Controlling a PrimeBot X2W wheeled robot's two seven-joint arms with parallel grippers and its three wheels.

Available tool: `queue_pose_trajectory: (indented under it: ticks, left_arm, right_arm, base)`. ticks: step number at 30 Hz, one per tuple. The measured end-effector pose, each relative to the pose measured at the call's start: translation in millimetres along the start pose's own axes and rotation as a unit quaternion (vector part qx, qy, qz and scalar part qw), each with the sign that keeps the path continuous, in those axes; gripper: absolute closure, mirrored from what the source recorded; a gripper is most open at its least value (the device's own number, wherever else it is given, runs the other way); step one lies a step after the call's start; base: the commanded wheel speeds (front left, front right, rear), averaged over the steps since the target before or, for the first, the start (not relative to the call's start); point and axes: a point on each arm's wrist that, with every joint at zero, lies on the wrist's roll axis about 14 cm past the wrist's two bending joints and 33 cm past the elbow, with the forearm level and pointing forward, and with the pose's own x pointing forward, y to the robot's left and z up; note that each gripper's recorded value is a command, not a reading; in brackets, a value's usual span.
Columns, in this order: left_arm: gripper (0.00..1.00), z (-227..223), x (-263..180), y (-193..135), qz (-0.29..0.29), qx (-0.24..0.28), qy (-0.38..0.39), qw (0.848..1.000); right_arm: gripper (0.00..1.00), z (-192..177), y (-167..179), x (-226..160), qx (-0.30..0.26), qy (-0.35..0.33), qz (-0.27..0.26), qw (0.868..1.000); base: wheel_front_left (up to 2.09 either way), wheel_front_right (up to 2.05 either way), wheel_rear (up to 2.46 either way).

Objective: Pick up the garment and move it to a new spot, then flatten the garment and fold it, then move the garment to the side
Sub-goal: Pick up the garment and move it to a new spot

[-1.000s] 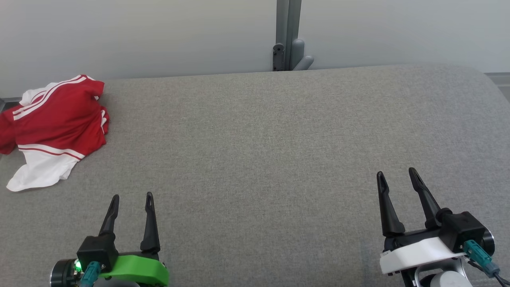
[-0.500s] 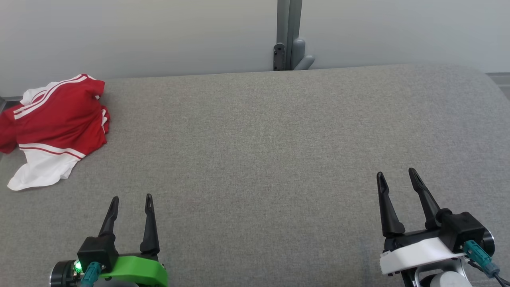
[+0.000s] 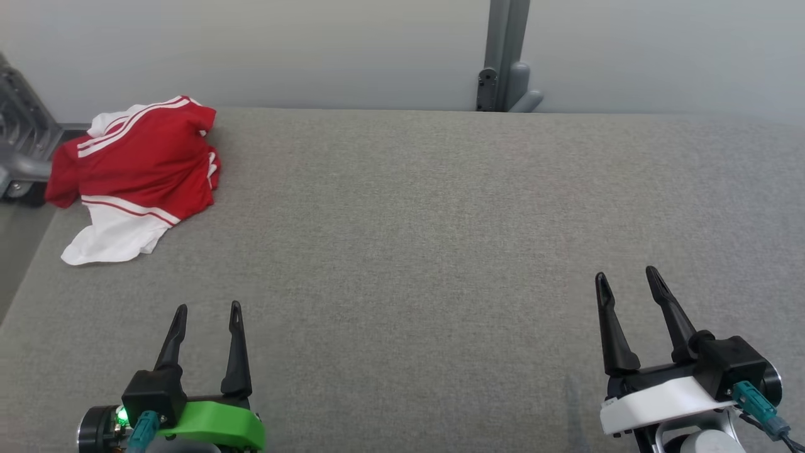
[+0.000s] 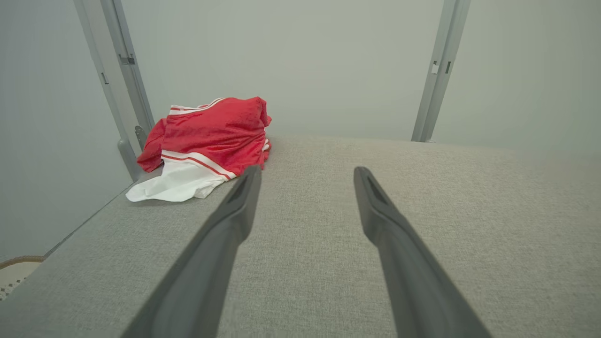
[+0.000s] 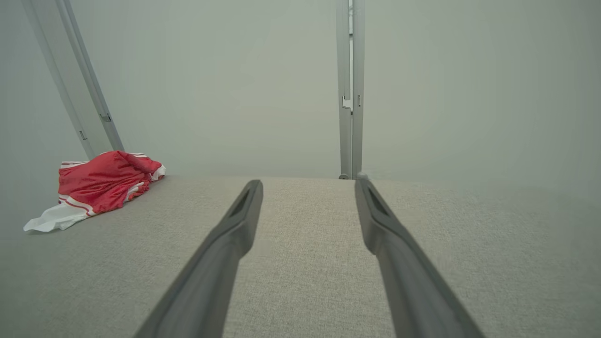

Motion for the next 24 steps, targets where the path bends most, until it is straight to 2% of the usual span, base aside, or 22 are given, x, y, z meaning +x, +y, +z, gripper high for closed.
queue_pose_trajectory:
  ticks: [10,24]
  left_arm:
    - [0.0,8,-27,48,0.078,0.007,-0.009,0.997]
    - [0.0,15,-78,108,0.191,0.017,-0.012,0.981]
  right_arm:
    - [0.0,-14,44,26,0.016,0.012,0.07,0.997]
    - [0.0,-31,112,55,0.042,0.024,0.17,0.984]
  base:
    - [0.0,0.0,0.0]
    - [0.0,0.0,0.0]
